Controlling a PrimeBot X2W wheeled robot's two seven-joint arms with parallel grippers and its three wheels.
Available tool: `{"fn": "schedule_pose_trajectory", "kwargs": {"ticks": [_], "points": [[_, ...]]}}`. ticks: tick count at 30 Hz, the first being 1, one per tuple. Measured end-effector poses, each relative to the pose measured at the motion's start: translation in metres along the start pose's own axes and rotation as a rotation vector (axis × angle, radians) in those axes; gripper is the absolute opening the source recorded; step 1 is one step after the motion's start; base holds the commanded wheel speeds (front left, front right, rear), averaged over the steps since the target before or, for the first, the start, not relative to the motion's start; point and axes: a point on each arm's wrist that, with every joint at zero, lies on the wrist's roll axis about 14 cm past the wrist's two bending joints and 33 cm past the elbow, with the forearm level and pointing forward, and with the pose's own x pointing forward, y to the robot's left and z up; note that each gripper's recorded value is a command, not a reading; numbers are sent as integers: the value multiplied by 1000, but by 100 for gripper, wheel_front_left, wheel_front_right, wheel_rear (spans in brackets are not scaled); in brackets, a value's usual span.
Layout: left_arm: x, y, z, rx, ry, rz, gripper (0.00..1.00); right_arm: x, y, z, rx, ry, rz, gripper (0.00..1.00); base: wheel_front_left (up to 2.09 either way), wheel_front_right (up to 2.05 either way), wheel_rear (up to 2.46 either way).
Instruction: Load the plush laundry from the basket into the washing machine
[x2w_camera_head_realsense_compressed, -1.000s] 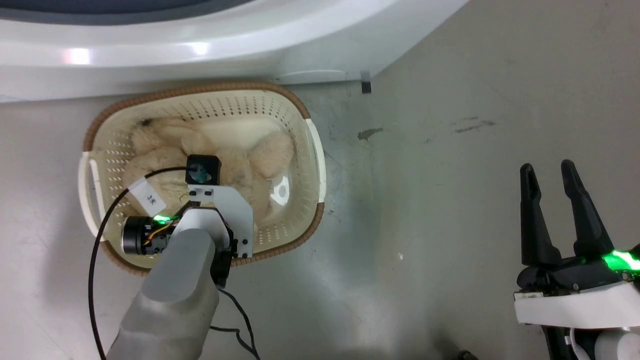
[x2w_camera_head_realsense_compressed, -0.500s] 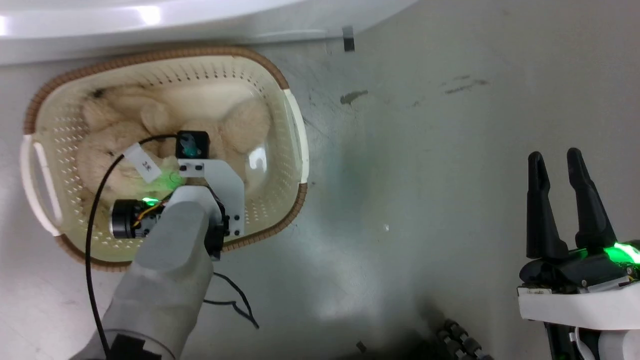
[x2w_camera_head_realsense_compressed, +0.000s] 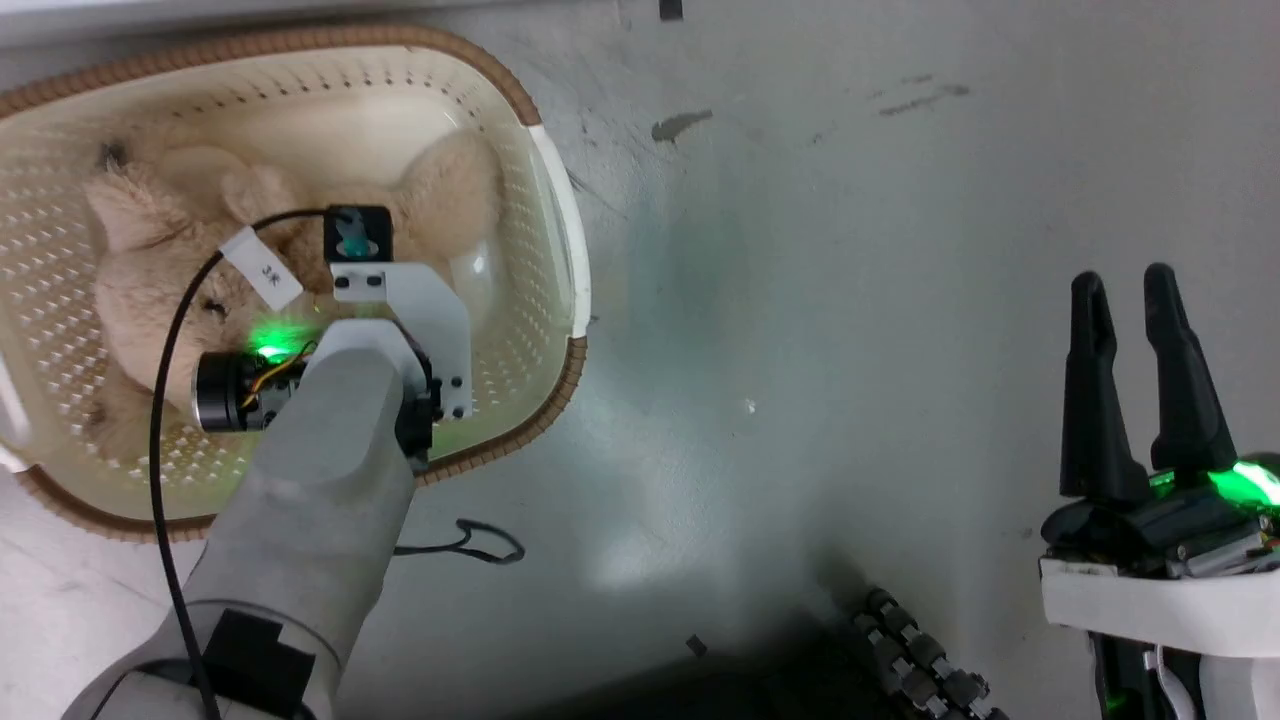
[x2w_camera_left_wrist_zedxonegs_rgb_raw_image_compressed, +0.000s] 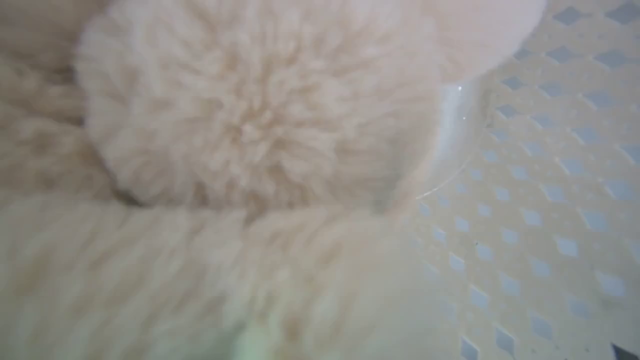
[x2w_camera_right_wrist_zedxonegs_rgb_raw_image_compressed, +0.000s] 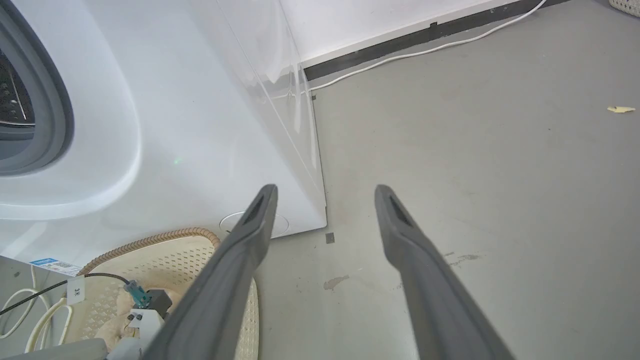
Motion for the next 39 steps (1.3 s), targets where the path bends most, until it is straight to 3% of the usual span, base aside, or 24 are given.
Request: {"fn": "schedule_pose_trajectory", "kwargs": {"ticks": [9,18,25,33,39], "points": [[6,-11,-3,-29,12,-32,0,8,2,3,39,-28,6,100,0,0,0],[-40,-16,9,-62,-109,-85,0,1,17,32,71,-103,50,100,0,0,0],[-121,-11,39,-118,-368,-141,0,-20,44,69,72,-187,130,100,0,0,0],[-185,4,39,-217,-568,-151,0,-46,64,92,73,-242,193,100,0,0,0],[-258,11,46,-280,-844,-157,0,-77,77,112,72,-294,242,100,0,0,0]]}}
